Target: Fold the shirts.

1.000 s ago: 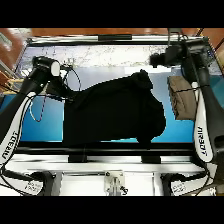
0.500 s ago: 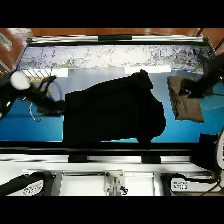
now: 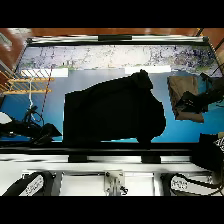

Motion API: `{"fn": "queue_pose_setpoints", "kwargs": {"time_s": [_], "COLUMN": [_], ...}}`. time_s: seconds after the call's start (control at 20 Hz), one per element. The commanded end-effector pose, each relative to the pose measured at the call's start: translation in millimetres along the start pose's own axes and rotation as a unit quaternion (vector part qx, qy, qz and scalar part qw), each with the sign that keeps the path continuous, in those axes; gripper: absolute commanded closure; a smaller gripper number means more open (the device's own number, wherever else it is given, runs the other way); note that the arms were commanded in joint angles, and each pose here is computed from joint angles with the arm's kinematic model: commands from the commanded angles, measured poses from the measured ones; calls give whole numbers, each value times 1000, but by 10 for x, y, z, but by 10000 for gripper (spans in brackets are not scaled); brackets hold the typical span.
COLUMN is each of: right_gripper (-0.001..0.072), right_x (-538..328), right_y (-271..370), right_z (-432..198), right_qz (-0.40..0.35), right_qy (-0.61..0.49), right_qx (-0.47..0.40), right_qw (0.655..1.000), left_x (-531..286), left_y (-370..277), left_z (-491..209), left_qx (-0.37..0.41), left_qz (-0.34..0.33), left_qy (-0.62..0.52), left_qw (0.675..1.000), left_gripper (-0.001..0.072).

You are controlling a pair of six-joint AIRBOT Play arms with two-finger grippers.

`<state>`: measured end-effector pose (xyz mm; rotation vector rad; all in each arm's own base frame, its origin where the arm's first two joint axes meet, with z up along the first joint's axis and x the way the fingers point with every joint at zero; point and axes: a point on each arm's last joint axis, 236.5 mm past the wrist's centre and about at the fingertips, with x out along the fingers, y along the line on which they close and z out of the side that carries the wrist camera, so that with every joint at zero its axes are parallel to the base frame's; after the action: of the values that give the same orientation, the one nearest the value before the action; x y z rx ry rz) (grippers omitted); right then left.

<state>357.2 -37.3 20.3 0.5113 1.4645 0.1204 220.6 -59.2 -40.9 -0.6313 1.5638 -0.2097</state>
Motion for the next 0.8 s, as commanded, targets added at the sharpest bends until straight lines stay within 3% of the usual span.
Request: {"fn": "queue_pose_setpoints", "kwargs": {"time_s": [0.0,0.75], "right_gripper": [212,212], "right_x": [27,26], "right_y": [23,13], "right_z": [2,66], "right_qz": [11,9], "right_qy": [-4,-17], "right_qx": [-3,-2], "right_qw": [1000,1000], "left_x": [218,762], "left_y": [113,144], "left_z": [-76,-93], "left_qx": [-5,4], "left_qz": [-17,-6], "left_qy": [38,102], "left_qw": [999,995], "left_gripper": [101,120]}}
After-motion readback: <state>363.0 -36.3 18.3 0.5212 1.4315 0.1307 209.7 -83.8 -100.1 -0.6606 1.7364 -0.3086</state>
